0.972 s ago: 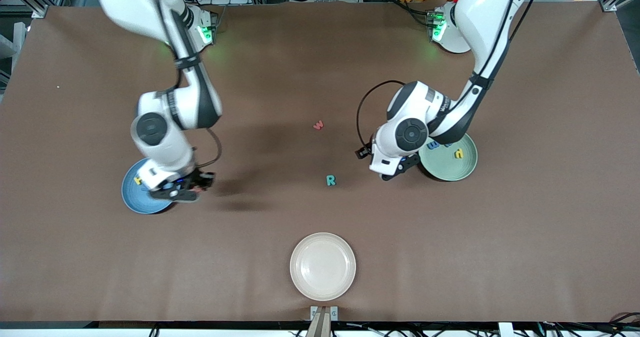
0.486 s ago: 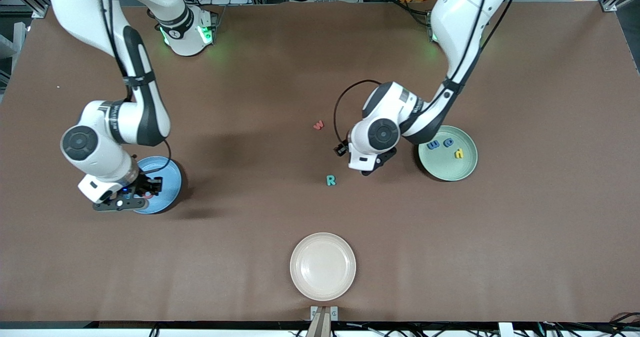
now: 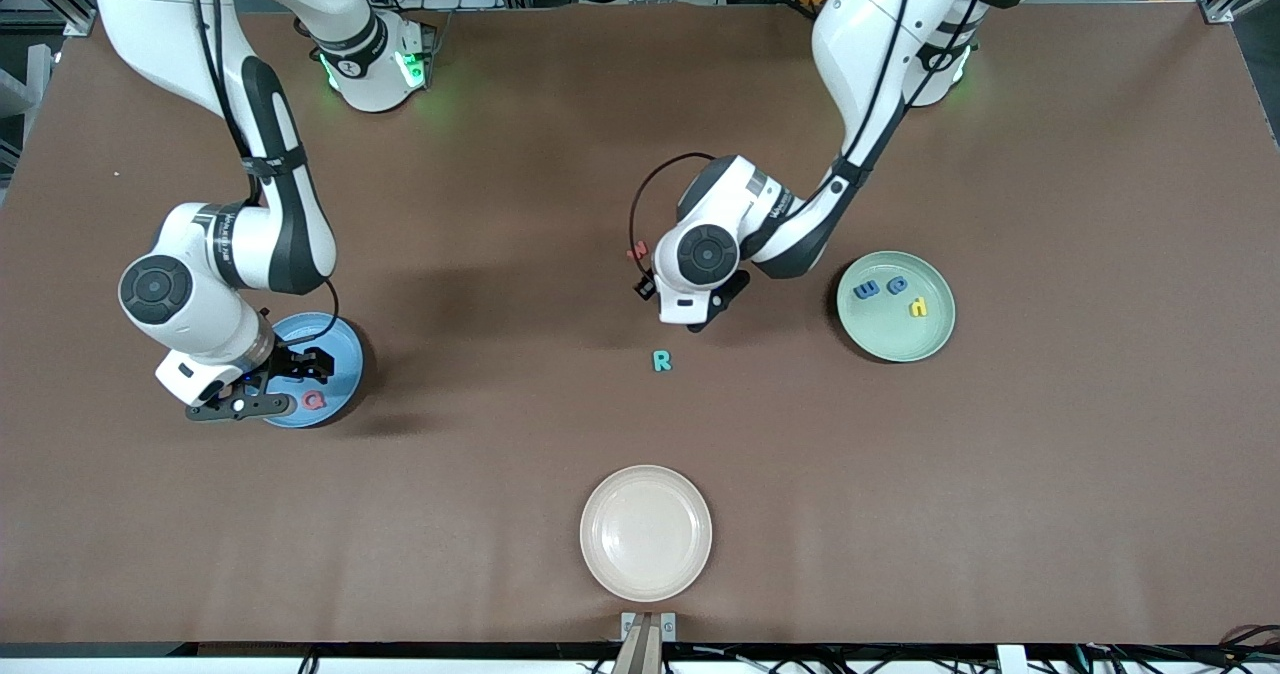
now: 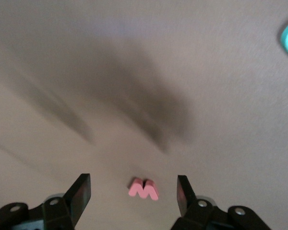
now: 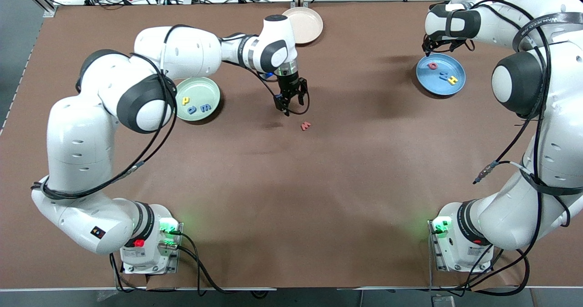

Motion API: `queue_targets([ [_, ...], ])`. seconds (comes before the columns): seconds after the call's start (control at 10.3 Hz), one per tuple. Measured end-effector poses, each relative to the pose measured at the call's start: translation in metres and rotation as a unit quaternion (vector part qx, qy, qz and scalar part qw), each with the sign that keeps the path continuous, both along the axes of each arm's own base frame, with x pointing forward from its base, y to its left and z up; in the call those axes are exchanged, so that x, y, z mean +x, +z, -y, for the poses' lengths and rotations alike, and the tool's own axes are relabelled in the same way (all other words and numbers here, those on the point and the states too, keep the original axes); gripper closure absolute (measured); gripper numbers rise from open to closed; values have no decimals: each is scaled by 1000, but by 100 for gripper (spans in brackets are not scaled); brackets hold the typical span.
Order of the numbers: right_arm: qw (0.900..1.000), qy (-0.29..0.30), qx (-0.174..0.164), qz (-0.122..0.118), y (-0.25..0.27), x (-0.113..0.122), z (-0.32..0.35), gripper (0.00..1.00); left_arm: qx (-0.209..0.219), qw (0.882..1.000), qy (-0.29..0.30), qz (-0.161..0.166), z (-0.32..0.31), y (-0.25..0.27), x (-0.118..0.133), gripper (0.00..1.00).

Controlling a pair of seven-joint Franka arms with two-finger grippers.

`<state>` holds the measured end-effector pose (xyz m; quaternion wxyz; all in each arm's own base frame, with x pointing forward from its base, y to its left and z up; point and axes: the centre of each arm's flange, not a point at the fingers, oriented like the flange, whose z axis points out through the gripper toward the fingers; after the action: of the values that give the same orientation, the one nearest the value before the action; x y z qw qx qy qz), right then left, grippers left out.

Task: Sort uppercase to blue plate, lowercase to green plate
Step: 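Release the pink Q on the blue plate while the left gripper lowers to M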

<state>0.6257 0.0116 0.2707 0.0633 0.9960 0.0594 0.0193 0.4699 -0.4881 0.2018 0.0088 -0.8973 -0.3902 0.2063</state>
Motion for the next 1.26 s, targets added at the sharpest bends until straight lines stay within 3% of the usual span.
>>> queue_targets([
  [0.68,1000,-11,13,5,3,2,-2,0,-27,996,80,-23,12,-29,-2,25],
  [1.26,1000,-13,15,4,5,3,-1,0,-67,997,28,-37,21,-37,-19,25],
])
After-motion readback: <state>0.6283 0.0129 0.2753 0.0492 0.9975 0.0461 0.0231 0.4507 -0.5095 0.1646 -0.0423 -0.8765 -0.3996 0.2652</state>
